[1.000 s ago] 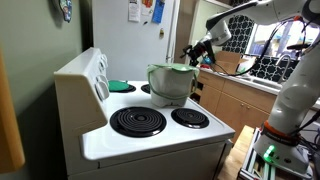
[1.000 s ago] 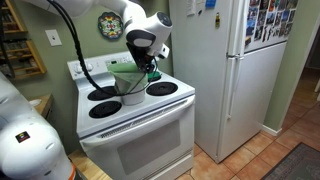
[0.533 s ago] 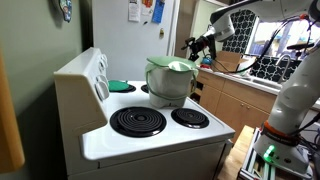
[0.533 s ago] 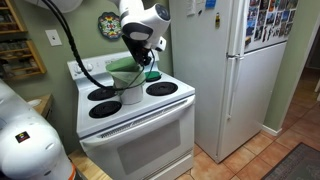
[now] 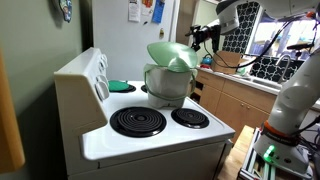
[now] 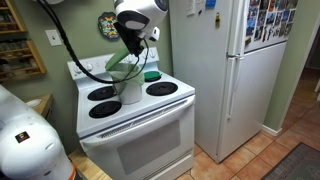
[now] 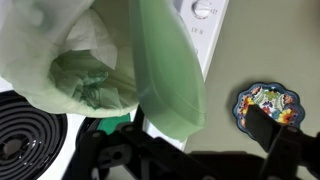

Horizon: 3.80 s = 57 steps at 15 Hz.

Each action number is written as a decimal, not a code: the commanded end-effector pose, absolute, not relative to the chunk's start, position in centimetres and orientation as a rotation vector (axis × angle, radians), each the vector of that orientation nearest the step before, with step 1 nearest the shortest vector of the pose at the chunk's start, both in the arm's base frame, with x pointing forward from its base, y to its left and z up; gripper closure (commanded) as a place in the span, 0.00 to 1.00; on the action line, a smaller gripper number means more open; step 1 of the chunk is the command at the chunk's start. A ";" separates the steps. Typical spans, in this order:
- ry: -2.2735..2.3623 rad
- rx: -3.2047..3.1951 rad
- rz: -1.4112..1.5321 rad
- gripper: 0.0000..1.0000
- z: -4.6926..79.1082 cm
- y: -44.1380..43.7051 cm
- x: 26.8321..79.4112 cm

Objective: Move the paper towel from the bin to the stove then close the bin

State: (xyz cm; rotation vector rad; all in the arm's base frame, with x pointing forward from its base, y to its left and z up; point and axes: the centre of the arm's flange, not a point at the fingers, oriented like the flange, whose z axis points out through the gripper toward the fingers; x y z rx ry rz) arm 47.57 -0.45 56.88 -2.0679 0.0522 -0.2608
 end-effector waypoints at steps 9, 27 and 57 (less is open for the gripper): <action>-0.218 -1.970 -0.094 0.00 62.6 2.7 44.9; -0.183 -2.091 -0.203 0.00 63.6 1.9 46.7; 0.398 -2.202 0.137 0.00 59.9 2.9 57.4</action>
